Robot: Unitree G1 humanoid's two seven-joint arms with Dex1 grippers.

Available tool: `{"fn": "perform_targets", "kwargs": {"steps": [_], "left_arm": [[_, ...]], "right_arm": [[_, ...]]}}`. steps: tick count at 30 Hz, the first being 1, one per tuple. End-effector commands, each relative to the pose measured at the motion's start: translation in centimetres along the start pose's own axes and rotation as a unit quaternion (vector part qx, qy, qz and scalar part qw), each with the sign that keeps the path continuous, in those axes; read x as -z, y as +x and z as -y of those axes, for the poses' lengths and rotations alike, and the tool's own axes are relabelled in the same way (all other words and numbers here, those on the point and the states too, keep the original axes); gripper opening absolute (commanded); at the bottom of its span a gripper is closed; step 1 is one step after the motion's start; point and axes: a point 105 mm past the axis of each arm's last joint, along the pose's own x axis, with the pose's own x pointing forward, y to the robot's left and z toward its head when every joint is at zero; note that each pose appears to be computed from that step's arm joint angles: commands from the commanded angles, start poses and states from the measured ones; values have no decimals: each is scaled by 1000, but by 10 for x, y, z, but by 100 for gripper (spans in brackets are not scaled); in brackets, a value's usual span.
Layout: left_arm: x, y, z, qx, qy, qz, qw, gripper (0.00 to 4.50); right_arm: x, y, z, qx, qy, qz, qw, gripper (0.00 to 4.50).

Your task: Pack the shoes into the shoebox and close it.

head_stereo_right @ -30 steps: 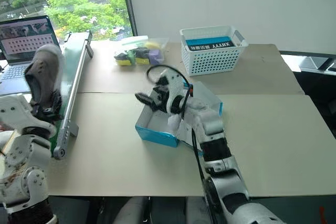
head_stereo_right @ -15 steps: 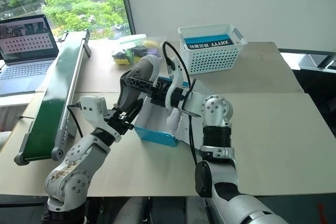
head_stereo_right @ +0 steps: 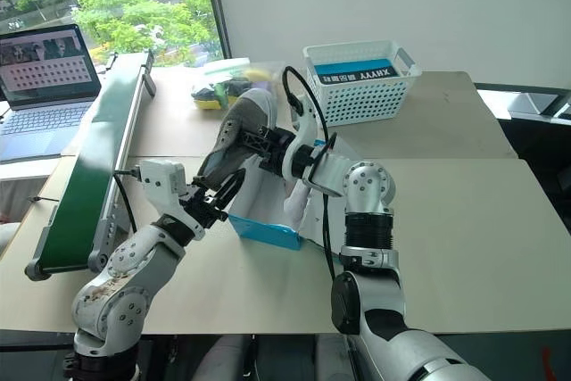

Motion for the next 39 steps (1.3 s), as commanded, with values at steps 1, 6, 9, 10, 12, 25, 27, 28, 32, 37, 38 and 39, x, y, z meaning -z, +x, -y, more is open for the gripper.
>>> {"fn": "perform_targets", "kwargs": {"steps": [1,6,9,10,12,25,27,28,32,37,38,39], "left_arm": [[-2,-4,-1,6,51,-1,999,371],[7,-13,12,63,72,-32,995,443],[10,-20,9,73,85,-45,993,443],[11,-23,6,75,93,-51,992,443],[11,-27,-2,77,106,-59,990,443],[-2,-30,-7,134,171,-67,974,443],[-2,-30,-7,140,178,-71,971,443],[-2,-30,-7,143,180,-71,971,443],[0,-30,-7,143,181,-73,970,450],[3,-31,-7,139,178,-76,971,450],[3,-31,-6,138,177,-76,971,450],[4,-31,-6,138,176,-77,972,450]], "right_arm": [[-16,2,-26,-45,-13,35,998,33],[-52,-3,-5,36,2,121,992,33],[-70,-7,14,114,-12,132,985,33],[-71,-9,22,158,-21,115,980,33],[-59,-10,38,229,-22,51,972,33],[26,-12,81,350,-21,-168,921,33],[30,-7,85,362,-39,-182,913,33],[30,-5,87,366,-47,-185,911,33],[21,1,89,365,-70,-172,912,131],[7,11,69,327,-66,-159,929,302],[3,12,64,320,-66,-157,932,330],[-2,12,58,310,-64,-151,936,367]]}}
